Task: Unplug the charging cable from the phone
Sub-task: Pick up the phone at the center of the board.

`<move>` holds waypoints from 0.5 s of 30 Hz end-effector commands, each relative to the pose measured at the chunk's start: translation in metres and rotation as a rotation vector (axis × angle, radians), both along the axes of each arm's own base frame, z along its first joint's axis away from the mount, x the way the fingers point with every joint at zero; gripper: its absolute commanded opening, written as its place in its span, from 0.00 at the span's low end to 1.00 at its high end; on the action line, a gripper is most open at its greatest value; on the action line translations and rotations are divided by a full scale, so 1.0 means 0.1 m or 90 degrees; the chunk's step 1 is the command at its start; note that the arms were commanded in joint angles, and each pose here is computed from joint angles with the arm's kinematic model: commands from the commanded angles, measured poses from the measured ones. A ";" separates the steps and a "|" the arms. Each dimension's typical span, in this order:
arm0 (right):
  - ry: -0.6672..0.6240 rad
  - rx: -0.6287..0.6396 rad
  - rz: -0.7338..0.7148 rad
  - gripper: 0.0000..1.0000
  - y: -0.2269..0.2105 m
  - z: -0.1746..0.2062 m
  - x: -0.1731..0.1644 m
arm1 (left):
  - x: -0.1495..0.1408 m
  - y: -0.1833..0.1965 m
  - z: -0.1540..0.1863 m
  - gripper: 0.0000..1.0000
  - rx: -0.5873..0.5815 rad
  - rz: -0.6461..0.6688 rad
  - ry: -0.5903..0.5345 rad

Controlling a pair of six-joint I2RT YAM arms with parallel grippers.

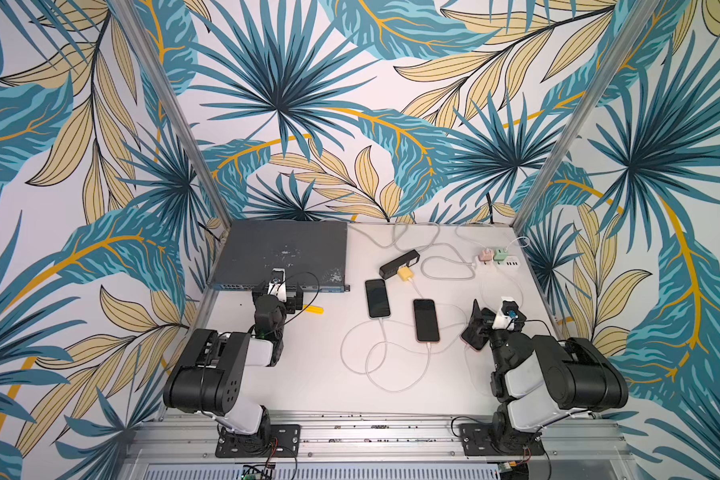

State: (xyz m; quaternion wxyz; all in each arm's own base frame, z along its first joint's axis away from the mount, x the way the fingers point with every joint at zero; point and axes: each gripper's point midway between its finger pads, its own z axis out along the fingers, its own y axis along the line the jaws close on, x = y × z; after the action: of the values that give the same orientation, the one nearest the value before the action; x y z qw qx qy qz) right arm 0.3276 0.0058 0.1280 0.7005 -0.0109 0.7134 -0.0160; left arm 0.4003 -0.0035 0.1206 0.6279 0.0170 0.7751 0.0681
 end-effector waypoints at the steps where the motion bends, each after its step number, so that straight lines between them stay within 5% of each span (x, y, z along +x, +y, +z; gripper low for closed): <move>1: -0.138 0.016 -0.009 1.00 -0.03 0.51 -0.10 | 0.02 0.00 -0.01 1.00 -0.006 -0.004 0.004; 15: -0.139 0.040 -0.067 1.00 -0.19 0.51 -0.11 | 0.02 0.00 -0.02 1.00 -0.007 -0.004 0.005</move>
State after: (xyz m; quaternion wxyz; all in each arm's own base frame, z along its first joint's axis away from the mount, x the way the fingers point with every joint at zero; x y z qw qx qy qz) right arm 0.3268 -0.0089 0.1280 0.6997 0.0284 0.7129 -0.0376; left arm 0.4003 -0.0040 0.1204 0.6277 0.0181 0.7753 0.0668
